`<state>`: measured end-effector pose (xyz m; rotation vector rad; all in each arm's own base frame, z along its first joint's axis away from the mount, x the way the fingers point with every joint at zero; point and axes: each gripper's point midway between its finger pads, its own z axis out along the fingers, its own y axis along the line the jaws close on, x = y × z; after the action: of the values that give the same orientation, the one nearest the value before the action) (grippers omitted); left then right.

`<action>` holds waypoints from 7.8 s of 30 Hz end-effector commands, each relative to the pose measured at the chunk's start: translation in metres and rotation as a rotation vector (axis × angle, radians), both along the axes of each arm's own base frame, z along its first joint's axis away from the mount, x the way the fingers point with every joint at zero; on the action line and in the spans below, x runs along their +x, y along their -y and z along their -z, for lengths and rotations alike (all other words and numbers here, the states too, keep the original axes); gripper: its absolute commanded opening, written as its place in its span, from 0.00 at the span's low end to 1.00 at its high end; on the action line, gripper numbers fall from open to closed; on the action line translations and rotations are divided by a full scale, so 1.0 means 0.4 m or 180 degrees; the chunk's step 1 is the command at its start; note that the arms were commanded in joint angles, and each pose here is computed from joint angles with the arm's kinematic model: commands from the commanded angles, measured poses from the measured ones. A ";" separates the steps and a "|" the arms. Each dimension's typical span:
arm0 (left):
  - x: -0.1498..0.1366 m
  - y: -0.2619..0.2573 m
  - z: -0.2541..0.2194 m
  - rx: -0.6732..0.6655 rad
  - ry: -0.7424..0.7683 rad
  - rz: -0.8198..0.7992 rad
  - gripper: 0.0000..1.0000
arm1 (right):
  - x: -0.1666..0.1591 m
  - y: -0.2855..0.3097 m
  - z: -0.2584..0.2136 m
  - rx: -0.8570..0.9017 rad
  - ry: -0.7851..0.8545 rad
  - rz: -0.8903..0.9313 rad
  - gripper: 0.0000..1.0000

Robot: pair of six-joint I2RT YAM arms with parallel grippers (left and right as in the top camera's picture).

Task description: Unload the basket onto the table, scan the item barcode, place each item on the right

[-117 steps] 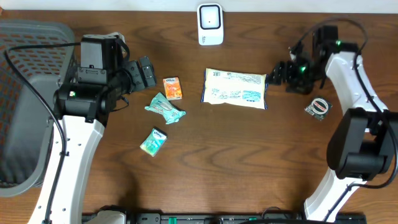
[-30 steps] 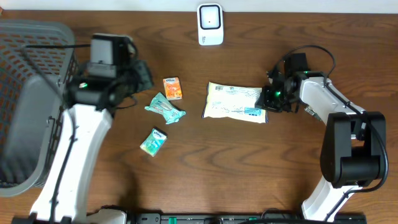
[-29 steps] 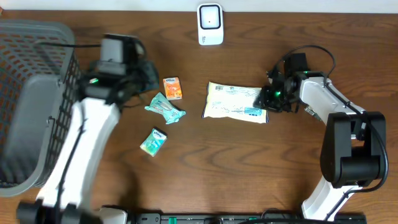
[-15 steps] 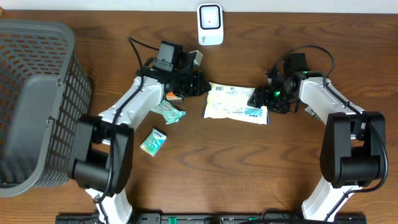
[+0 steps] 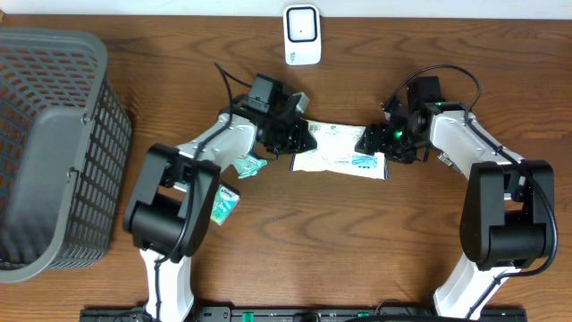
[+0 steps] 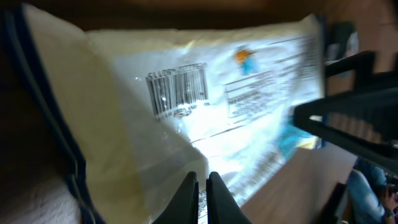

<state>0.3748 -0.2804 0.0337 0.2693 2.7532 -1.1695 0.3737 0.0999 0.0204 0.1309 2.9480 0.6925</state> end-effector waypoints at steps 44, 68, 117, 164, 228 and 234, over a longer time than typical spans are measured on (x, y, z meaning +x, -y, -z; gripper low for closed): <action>0.029 -0.377 -0.418 0.0547 0.0770 -0.1386 0.14 | 0.086 -0.150 -0.166 0.1745 0.0712 -0.0468 0.01; -0.024 -0.722 -0.420 0.1748 0.0770 -0.2295 0.98 | 0.036 -0.092 -0.647 0.1323 0.2425 -0.0646 0.01; -0.024 -0.735 -0.420 0.1755 0.0759 -0.2340 0.98 | 0.516 -0.360 -0.445 -0.4710 0.4876 -0.1932 0.01; -0.024 -0.735 -0.420 0.1755 0.0758 -0.2339 0.98 | 0.110 0.524 -0.331 -0.0829 0.1184 0.2795 0.01; -0.024 -0.735 -0.420 0.1755 0.0759 -0.2340 0.98 | 0.176 -0.696 0.025 0.0167 0.0701 -0.0952 0.57; -0.024 -0.735 -0.420 0.1755 0.0759 -0.2340 0.98 | 0.159 -0.716 0.072 0.0148 0.0652 -0.1012 0.31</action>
<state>0.3647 0.0108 0.2007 -0.5005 2.5205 -0.2018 0.4487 0.3838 0.0163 -0.3853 2.7205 0.7784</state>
